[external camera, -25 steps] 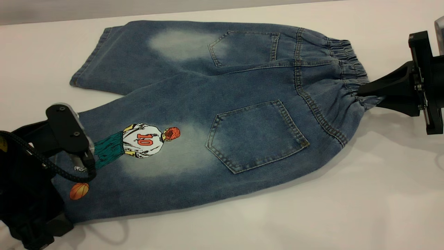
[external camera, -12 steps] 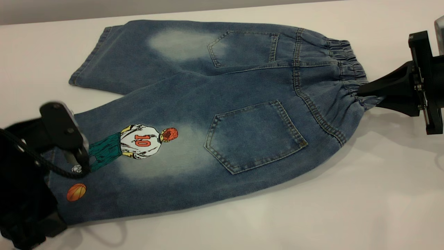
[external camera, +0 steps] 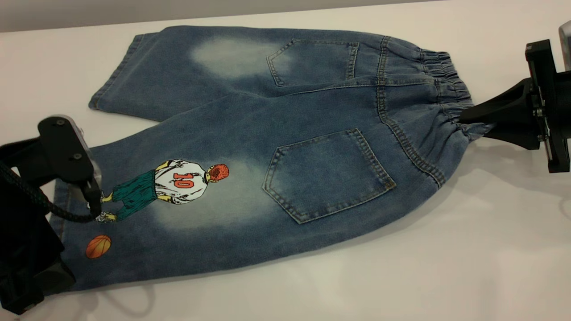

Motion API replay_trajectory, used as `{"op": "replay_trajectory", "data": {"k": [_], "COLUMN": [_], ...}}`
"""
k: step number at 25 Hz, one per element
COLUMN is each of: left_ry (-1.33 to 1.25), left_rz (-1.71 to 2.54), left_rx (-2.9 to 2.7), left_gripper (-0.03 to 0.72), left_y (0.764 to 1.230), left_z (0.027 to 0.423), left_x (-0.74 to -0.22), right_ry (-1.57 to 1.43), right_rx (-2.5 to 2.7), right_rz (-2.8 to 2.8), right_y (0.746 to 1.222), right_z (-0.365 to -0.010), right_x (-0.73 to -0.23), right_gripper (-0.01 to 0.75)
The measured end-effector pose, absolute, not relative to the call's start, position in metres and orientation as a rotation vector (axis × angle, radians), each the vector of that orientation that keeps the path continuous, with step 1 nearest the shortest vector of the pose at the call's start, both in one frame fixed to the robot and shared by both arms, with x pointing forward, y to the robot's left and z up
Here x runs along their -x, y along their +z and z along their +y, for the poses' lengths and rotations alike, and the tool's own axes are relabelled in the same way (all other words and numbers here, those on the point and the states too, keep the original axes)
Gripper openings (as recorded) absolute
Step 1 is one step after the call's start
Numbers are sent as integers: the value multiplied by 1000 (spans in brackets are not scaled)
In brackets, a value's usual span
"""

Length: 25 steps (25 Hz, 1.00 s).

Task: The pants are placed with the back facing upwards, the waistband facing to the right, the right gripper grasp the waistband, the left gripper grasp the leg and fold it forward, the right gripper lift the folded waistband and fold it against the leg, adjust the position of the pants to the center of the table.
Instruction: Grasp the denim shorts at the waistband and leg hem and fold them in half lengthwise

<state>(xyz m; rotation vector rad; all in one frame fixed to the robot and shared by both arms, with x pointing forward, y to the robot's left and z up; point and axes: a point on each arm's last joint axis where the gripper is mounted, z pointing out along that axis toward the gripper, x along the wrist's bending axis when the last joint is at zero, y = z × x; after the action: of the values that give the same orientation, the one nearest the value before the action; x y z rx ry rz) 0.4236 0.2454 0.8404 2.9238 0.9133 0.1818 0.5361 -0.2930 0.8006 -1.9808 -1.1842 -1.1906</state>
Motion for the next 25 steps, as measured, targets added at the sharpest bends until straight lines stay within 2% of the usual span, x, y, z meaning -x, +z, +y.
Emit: {"op": "replay_trajectory", "data": {"k": [25], "left_ry": [176], "left_rz": [912], "left_rx": [-2920], "left_gripper": [347], "left_y": [820], "left_z": [243], "left_x": [-428], "right_ry": [-1227], "right_rx": [1933], "right_rz": [-1159], "right_y": [805], "right_z": [-291], "right_x": [-536], "right_gripper": [55]}}
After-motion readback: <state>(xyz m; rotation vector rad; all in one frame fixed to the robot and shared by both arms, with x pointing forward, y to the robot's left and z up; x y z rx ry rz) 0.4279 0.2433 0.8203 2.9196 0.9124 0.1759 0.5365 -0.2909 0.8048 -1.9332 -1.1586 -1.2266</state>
